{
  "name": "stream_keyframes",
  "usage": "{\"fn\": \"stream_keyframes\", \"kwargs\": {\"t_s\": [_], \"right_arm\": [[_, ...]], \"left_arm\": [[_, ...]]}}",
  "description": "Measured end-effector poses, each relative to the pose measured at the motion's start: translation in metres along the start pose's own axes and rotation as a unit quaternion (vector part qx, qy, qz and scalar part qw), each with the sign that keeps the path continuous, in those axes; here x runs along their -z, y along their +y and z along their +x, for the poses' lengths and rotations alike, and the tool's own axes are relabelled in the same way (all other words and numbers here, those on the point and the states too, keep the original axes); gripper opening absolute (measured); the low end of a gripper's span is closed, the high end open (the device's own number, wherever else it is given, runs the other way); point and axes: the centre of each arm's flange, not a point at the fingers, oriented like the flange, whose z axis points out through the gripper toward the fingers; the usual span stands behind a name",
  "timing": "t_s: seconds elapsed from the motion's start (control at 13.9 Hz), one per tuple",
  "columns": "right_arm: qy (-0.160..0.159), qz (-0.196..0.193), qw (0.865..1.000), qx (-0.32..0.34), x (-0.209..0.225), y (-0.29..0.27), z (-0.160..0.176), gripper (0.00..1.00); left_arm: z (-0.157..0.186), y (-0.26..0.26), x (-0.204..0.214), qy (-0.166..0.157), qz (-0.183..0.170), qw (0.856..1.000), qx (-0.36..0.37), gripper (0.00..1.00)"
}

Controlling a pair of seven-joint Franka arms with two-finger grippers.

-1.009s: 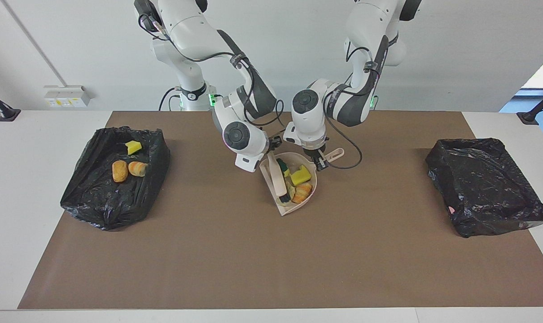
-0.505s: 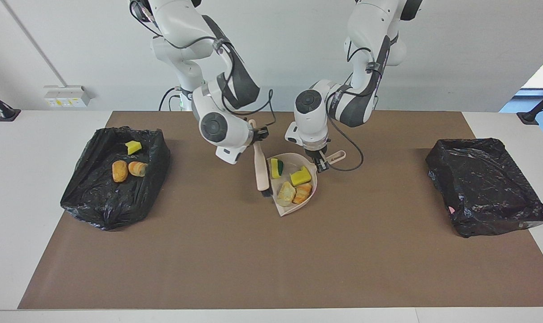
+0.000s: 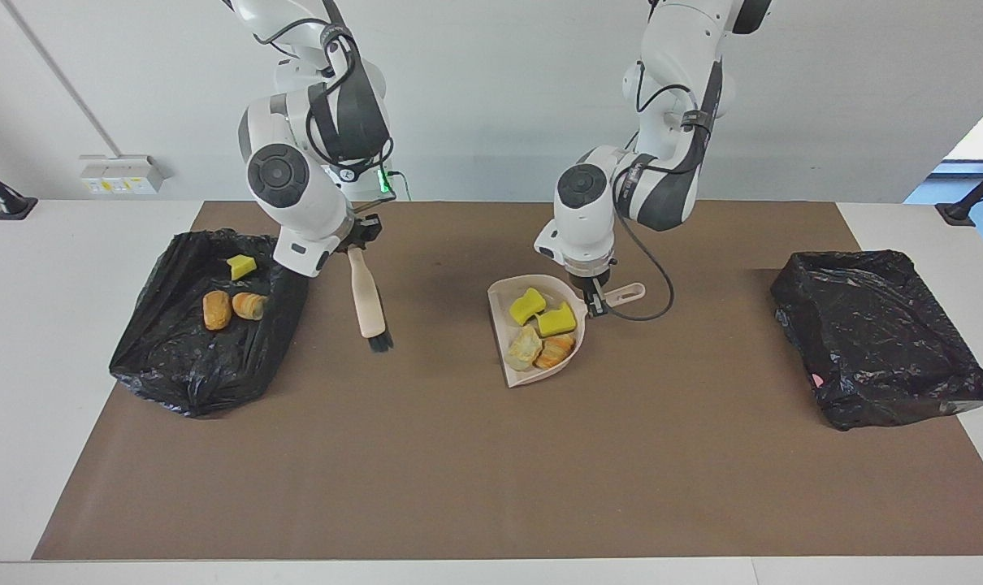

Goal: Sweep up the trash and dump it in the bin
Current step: 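Carry the loaded dustpan to the other bag and tip it with the left gripper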

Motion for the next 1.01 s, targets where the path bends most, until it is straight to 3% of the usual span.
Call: {"fn": "stream_keyframes", "kwargs": {"t_s": [0.29, 0.5, 0.79, 1.01], "right_arm": [[-0.006, -0.008, 0.997, -0.071, -0.021, -0.007, 0.002, 0.27], [-0.013, 0.026, 0.993, -0.111, -0.045, -0.088, 0.003, 0.27], [-0.012, 0.066, 0.989, -0.132, -0.074, -0.218, 0.000, 0.27], [-0.020, 0.084, 0.988, -0.125, -0.101, -0.264, -0.004, 0.27]], "left_arm": [[-0.078, -0.024, 0.033, 0.001, 0.015, 1.000, -0.012, 0.32], [-0.171, -0.045, 0.047, -0.003, 0.017, 1.000, -0.014, 0.32], [-0.291, -0.064, 0.047, -0.004, 0.016, 0.999, 0.035, 0.32], [-0.370, -0.073, 0.051, 0.012, 0.020, 0.999, 0.047, 0.32]]}}
